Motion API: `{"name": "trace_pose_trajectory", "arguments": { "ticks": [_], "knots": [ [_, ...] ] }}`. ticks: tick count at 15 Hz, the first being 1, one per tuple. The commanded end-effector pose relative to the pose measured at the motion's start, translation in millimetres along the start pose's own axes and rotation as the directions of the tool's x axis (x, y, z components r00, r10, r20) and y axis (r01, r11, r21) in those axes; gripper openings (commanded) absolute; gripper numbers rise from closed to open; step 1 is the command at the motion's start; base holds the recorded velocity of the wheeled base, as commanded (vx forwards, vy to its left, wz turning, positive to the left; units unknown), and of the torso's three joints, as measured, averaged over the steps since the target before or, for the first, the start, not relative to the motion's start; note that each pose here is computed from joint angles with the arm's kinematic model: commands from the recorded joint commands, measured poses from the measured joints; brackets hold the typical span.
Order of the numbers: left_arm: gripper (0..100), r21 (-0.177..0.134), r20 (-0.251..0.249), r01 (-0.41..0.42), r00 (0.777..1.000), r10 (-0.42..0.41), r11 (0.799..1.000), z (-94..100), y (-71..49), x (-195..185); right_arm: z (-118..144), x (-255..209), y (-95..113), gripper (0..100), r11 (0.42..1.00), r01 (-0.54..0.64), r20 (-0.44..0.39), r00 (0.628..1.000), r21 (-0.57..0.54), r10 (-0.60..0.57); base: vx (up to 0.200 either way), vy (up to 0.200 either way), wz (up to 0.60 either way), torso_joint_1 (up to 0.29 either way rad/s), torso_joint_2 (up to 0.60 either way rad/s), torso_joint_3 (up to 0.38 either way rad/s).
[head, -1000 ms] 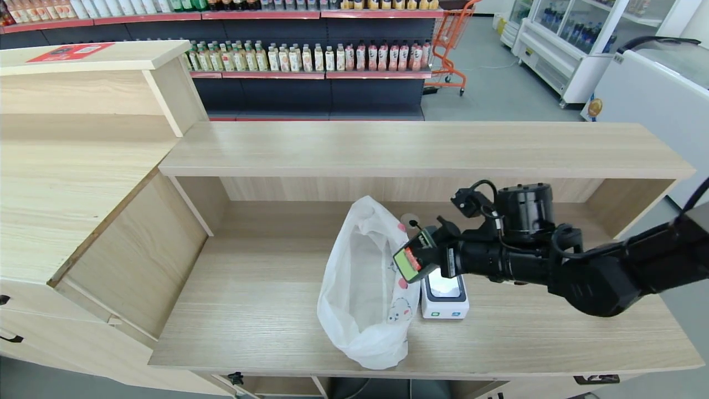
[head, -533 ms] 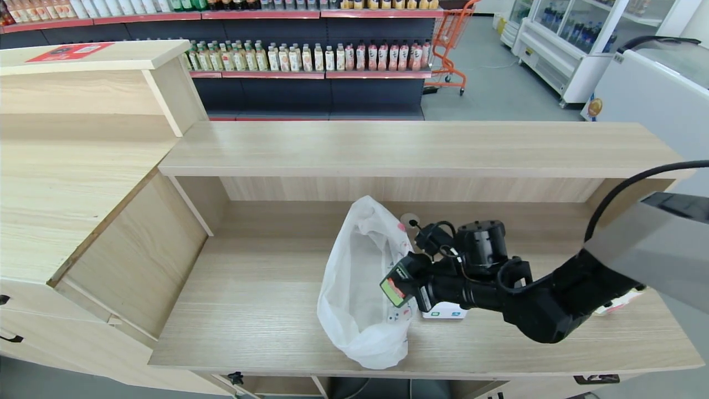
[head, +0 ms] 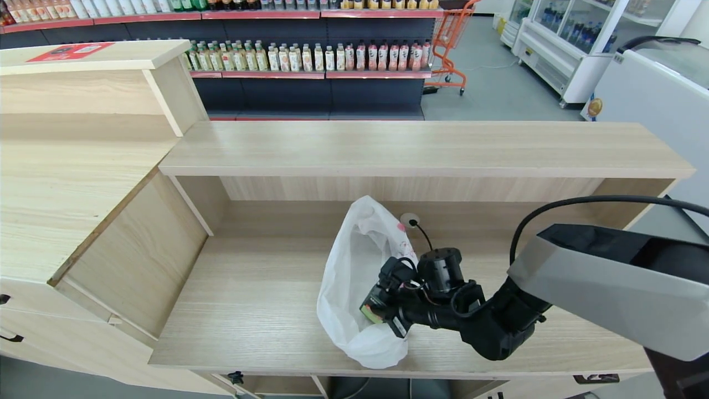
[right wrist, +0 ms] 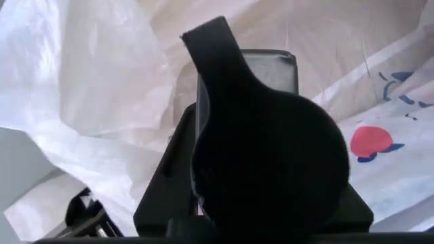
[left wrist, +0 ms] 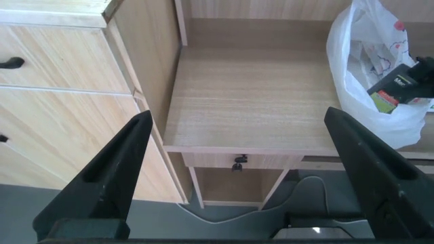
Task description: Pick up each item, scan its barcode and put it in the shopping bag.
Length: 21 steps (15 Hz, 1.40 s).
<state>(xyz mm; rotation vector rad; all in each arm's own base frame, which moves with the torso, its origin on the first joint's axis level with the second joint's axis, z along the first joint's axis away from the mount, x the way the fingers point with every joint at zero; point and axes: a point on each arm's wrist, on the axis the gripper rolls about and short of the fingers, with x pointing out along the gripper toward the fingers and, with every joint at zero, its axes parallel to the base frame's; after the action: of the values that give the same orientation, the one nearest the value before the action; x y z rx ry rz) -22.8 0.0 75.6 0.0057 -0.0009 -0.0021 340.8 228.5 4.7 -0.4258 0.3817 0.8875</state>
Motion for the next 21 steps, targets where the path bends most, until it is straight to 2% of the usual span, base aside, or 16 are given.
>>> {"name": "trace_pose_trajectory", "arguments": {
  "ticks": [1, 2, 6, 8, 10, 11, 13, 14, 16, 17, 19, 21],
  "knots": [
    [100, 0.000, 0.001, -0.001, 1.000, 0.001, 1.000, 0.0, 0.0, 0.0, -7.2, 14.9, 1.9, 0, 1.000, -0.008, -0.009, 1.000, -0.016, 0.008, 0.000, 0.000, 0.00, 0.000, 0.00, 0.000],
    [100, 0.000, 0.001, -0.001, 1.000, 0.001, 1.000, 0.0, 0.0, 0.0, -4.5, 17.3, 1.8, 100, 1.000, -0.008, 0.002, 1.000, -0.022, 0.009, 0.000, 0.000, 0.00, 0.000, 0.00, 0.000],
    [100, 0.000, 0.001, -0.001, 1.000, 0.001, 1.000, 0.0, 0.0, 0.0, 22.2, 9.3, -1.7, 100, 1.000, 0.002, 0.079, 0.997, 0.013, -0.003, 0.000, 0.000, 0.00, 0.000, 0.00, 0.000],
    [100, 0.000, 0.001, -0.001, 1.000, 0.001, 1.000, 0.0, 0.0, 0.0, 58.5, -20.6, -12.2, 100, 0.984, 0.014, 0.170, 0.984, 0.176, -0.044, 0.000, 0.000, 0.00, 0.000, 0.00, 0.000],
    [100, 0.000, 0.001, -0.001, 1.000, 0.001, 1.000, 0.0, 0.0, 0.0, 69.2, -53.5, -22.3, 100, 0.954, 0.029, 0.193, 0.977, 0.297, -0.090, 0.000, 0.000, 0.00, 0.000, 0.00, 0.000],
    [100, 0.000, 0.001, -0.001, 1.000, 0.001, 1.000, 0.0, 0.0, 0.0, 62.0, -89.5, -34.6, 100, 0.935, 0.078, 0.172, 0.974, 0.345, -0.145, 0.000, 0.000, 0.00, 0.000, 0.00, 0.000],
    [100, 0.000, 0.001, -0.001, 1.000, 0.001, 1.000, 0.0, 0.0, 0.0, 49.6, -150.7, -46.3, 100, 0.907, 0.180, 0.144, 0.957, 0.381, -0.251, 0.000, 0.000, 0.00, 0.000, 0.00, 0.000],
    [100, 0.000, 0.001, -0.001, 1.000, 0.001, 1.000, 0.0, 0.0, 0.0, 42.0, -184.5, -50.5, 100, 0.878, 0.277, 0.118, 0.931, 0.390, -0.347, 0.000, 0.000, 0.00, 0.000, 0.00, 0.000],
    [100, 0.000, 0.001, -0.001, 1.000, 0.001, 1.000, 0.0, 0.0, 0.0, 17.8, -246.6, -49.5, 100, 0.809, 0.457, 0.037, 0.863, 0.369, -0.504, 0.000, 0.000, 0.00, 0.000, 0.00, 0.000],
    [100, 0.000, 0.001, -0.001, 1.000, 0.001, 1.000, 0.0, 0.0, 0.0, 11.1, -261.3, -48.0, 100, 0.789, 0.492, 0.018, 0.844, 0.367, -0.535, 0.000, 0.000, 0.00, 0.000, 0.00, 0.000],
    [100, 0.000, 0.001, 0.001, 1.000, -0.001, 1.000, 0.0, 0.0, 0.0, -14.9, -295.3, -37.5, 100, 0.710, 0.573, -0.077, 0.797, 0.409, -0.599, 0.000, 0.000, 0.00, 0.000, 0.00, 0.000],
    [100, 0.000, 0.001, -0.001, 1.000, 0.001, 1.000, 0.0, 0.0, 0.0, -27.9, -308.5, -29.4, 100, 0.661, 0.597, -0.119, 0.776, 0.453, -0.619, 0.000, 0.000, 0.00, 0.000, 0.00, 0.000]
  ]
}}
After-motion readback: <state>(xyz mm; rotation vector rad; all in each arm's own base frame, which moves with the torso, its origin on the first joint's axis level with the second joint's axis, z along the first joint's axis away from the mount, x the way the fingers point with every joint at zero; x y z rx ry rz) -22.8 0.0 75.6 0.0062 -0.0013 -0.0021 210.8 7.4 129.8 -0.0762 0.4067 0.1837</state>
